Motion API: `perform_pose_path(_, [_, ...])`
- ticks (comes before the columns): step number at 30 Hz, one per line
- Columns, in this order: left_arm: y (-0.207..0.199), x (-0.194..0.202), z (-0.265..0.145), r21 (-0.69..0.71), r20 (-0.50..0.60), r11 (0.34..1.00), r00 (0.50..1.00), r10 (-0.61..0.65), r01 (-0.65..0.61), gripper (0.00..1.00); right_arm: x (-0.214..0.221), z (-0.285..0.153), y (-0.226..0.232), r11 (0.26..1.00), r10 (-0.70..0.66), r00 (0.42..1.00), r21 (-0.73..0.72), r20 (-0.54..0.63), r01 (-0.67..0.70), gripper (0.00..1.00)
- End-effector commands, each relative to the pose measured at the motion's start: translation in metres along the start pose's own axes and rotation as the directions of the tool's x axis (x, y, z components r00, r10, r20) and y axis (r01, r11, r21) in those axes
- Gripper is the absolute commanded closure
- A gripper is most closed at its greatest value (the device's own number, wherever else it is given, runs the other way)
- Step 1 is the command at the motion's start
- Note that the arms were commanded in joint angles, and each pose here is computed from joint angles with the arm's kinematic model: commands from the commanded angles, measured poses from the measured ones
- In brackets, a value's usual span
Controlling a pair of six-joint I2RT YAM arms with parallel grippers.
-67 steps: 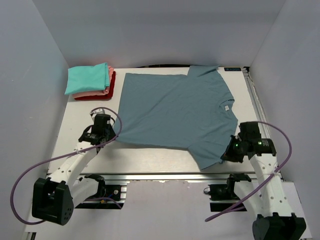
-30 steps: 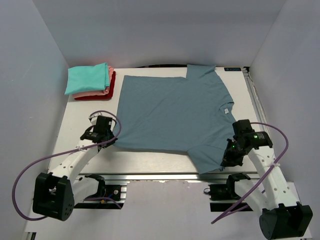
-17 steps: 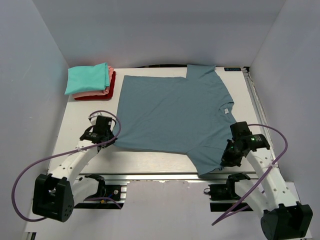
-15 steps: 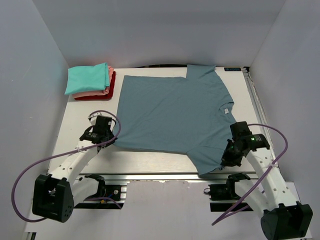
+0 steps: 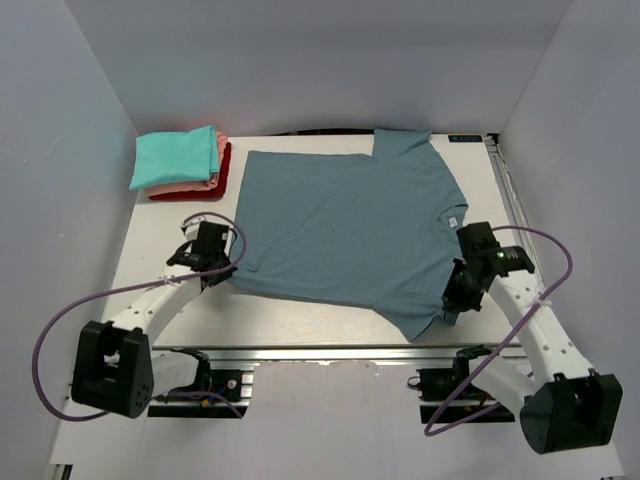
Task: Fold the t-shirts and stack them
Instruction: Grap the side of the flattened tshirt closest away from the robot with both arms, then fold the flattened tshirt in 1/3 of the way
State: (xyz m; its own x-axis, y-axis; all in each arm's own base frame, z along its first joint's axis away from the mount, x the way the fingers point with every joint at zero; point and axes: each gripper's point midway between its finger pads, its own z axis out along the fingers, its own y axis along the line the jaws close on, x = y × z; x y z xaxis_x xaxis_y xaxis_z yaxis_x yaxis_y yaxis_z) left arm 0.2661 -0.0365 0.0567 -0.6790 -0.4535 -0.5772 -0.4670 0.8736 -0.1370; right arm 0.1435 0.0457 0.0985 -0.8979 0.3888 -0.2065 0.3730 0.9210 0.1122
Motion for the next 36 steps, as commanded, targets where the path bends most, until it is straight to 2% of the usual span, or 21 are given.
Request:
perform_pose_path(1, [-0.020, -0.044, -0.005, 0.030, 0.124, 0.999, 0.992, -0.030, 0.026, 1.00, -0.029, -0.004, 0.013, 1.000, -0.020, 0.997, -0.013, 0.070, 0.021, 1.00])
perform_pose_path(6, [-0.040, -0.078, -0.005, 0.043, 0.187, 0.998, 0.981, -0.042, 0.035, 1.00, -0.063, -0.003, 0.029, 0.999, -0.041, 0.993, -0.006, 0.112, 0.042, 1.00])
perform_pose_path(12, [-0.053, -0.099, 0.014, 0.033, 0.183, 0.999, 0.982, -0.049, 0.043, 1.00, -0.098, 0.002, 0.046, 0.999, -0.052, 0.987, 0.002, 0.150, 0.052, 1.00])
perform_pose_path(24, [-0.070, -0.108, 0.046, 0.045, 0.136, 0.999, 0.990, -0.023, 0.017, 1.00, -0.159, 0.004, 0.063, 0.998, -0.053, 0.976, 0.030, 0.212, 0.047, 1.00])
perform_pose_path(36, [-0.084, -0.121, 0.038, 0.084, 0.116, 0.996, 0.993, 0.004, -0.014, 1.00, -0.194, -0.014, 0.076, 0.996, -0.094, 0.963, 0.024, 0.251, 0.091, 1.00])
